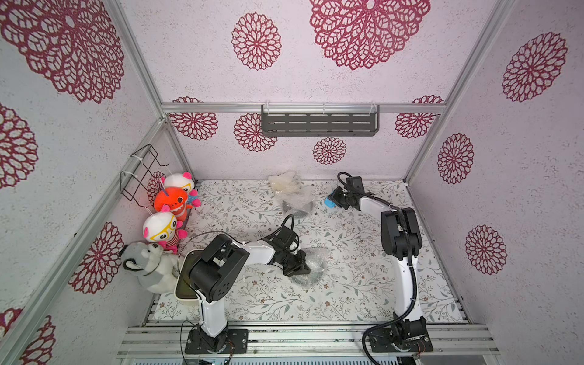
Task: Wrap dinner plates in bubble wrap
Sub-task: Tear off the tape using the Tape Cutter.
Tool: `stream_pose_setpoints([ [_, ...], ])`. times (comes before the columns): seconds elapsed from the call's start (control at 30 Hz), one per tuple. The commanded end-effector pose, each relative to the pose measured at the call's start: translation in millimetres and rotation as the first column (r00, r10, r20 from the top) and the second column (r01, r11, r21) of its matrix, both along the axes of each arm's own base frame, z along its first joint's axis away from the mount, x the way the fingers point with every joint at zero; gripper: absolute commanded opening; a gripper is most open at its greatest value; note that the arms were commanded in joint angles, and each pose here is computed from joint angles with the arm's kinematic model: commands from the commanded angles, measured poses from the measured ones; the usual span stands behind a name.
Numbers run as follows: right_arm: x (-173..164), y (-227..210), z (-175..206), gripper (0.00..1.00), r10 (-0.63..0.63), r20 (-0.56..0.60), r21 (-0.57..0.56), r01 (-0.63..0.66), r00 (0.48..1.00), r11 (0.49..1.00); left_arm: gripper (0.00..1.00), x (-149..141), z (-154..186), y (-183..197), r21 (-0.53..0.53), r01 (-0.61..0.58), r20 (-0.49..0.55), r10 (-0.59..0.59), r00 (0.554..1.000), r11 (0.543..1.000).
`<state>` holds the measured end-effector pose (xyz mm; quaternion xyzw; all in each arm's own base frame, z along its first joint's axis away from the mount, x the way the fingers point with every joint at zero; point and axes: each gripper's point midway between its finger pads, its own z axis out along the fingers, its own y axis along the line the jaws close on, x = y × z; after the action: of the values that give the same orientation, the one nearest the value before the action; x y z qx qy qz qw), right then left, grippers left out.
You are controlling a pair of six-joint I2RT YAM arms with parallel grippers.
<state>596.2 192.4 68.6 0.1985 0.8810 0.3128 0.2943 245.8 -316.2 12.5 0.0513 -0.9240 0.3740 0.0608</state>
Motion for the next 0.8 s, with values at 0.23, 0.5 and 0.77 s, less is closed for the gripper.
stream_pose_setpoints([
  [0.23,16.0,15.3,31.4,0.25,0.012,0.099,0.076,-0.020,0.995,0.997,0.00,-10.9,-49.3,35.0,0.194,-0.042,-0.057,0.054,0.997,0.980],
  [0.5,17.8,13.5,29.8,0.21,-0.002,0.105,0.075,-0.006,0.994,0.997,0.00,-10.5,-48.5,34.8,0.192,-0.043,-0.056,0.054,0.997,0.980],
  [0.77,19.4,6.8,21.0,0.17,-0.021,0.096,0.039,0.017,0.995,0.999,0.00,-10.2,-48.4,34.5,0.193,-0.040,-0.054,0.052,0.997,0.980],
])
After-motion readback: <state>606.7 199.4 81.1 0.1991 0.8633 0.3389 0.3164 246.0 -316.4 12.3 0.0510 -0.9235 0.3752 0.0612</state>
